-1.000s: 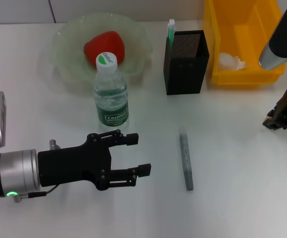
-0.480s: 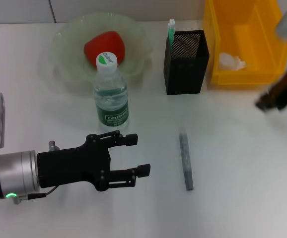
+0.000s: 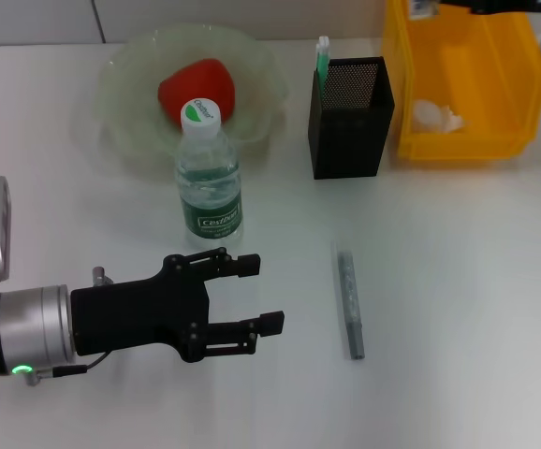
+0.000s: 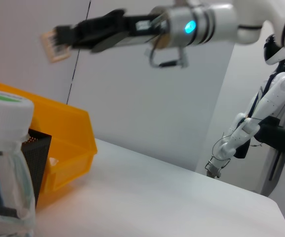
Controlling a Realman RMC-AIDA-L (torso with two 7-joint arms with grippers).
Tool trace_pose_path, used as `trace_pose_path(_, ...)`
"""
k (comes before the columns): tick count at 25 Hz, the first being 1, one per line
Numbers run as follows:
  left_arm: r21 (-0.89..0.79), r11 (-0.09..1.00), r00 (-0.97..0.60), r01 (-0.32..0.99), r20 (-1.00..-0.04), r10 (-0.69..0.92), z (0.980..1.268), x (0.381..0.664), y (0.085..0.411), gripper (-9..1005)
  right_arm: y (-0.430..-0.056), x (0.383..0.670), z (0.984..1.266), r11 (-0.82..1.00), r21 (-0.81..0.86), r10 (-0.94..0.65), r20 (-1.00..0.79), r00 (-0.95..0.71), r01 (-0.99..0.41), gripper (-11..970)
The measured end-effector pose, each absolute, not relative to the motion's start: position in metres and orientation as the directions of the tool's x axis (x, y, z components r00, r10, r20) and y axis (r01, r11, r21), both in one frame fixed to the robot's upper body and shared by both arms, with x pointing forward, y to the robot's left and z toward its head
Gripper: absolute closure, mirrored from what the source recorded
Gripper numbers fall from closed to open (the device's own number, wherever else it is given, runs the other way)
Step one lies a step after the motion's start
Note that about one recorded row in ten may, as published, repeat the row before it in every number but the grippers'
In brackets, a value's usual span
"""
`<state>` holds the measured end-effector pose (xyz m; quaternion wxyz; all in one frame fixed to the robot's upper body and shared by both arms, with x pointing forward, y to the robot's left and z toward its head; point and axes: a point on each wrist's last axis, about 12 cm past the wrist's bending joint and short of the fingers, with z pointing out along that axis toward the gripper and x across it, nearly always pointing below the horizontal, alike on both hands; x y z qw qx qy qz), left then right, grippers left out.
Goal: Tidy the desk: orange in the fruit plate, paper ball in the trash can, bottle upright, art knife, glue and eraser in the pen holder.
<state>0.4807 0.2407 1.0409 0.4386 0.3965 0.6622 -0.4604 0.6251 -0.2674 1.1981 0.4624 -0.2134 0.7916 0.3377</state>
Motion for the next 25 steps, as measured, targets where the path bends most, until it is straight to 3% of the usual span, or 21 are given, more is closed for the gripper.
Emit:
trace_pose_path(5, -0.262, 0.26, -0.3, 0.929, -0.947, 0.116, 1.042, 0.481, 0.241, 194, -0.24, 0.645, 1.161, 0.67, 0.405, -0.004, -0.836, -0.549, -0.622, 839)
trace_pose_path(12, -0.258, 0.256, -0.295, 0.931, -0.948, 0.118, 1.042, 0.482, 0.239, 194, -0.221, 0.656, 1.147, 0.703, 0.377, -0.048, -0.821, -0.569, -0.603, 805)
trace_pose_path(23, -0.256, 0.259, -0.293, 0.931, -0.949, 0.116, 1.043, 0.484, 0.238, 195, -0.229, 0.65, 1.153, 0.687, 0.359, -0.078, -0.828, -0.555, -0.632, 610)
trace_pose_path(25, -0.255, 0.259, -0.292, 0.932, -0.949, 0.116, 1.043, 0.484, 0.238, 195, -0.232, 0.645, 1.159, 0.668, 0.357, -0.093, -0.831, -0.549, -0.653, 514)
